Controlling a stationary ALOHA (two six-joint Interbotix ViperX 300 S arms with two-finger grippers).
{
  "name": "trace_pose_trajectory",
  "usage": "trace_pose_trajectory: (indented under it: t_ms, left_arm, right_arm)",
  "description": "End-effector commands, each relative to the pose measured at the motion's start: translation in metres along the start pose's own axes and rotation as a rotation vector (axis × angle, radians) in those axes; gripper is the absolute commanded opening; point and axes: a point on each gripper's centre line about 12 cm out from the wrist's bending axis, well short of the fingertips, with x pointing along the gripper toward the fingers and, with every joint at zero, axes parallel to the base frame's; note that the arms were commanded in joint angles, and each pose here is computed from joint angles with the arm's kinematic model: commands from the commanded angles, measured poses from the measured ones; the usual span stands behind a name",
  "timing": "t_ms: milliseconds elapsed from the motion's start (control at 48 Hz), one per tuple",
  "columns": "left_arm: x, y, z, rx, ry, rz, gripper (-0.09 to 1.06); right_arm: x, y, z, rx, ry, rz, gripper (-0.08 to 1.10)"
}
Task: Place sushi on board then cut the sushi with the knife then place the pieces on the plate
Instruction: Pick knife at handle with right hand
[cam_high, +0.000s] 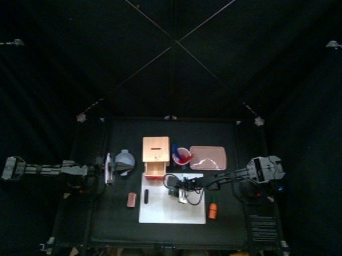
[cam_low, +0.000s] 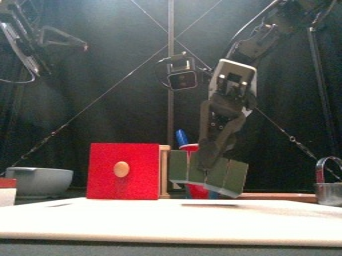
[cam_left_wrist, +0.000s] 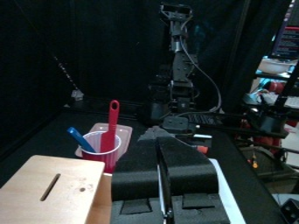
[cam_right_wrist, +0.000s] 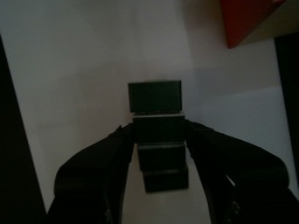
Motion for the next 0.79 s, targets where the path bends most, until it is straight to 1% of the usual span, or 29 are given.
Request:
trace_pose_trajectory:
  t_ms: [21, 125, 229, 333, 438, 542, 667, 750, 792]
  left_arm:
    - [0.002, 0.000, 0.005, 0.001, -0.014, 0.001, 0.09]
    - [0.001, 0.000, 0.002, 0.002, -0.008, 0.003, 0.09]
    - [0.001, 0.000, 0.002, 0.002, -0.006, 0.003, 0.09]
    - [0.001, 0.001, 0.000, 0.000, 0.000, 0.003, 0.09]
    - [0.001, 0.001, -0.001, 0.003, 0.003, 0.003, 0.09]
    - [0.000, 0.001, -0.002, 0.001, 0.007, 0.004, 0.09]
    - [-0.002, 0.001, -0.007, 0.001, 0.020, 0.004, 0.09]
    - [-0.003, 0.002, -0.011, 0.009, 0.030, 0.006, 0.09]
    - [-0.004, 0.002, -0.012, 0.009, 0.033, 0.006, 0.09]
  right_arm:
    - [-0.004, 0.005, 0.009, 0.001, -0.020, 0.013, 0.86]
    - [-0.002, 0.008, 0.014, -0.014, -0.022, 0.011, 0.86]
    - [0.005, 0.004, 0.014, -0.035, 0.000, -0.012, 0.86]
    - [0.016, 0.002, 0.014, -0.062, 0.049, -0.043, 0.86]
    - [0.016, 0.002, 0.015, -0.066, 0.099, -0.064, 0.85]
    - [0.016, 0.002, 0.016, -0.028, 0.108, -0.059, 0.84]
    - [0.012, 0.004, 0.018, 0.112, 0.099, -0.059, 0.84]
    - [0.009, 0.005, 0.024, 0.122, 0.075, -0.075, 0.84]
    - [0.011, 0.005, 0.026, 0.122, 0.077, -0.082, 0.84]
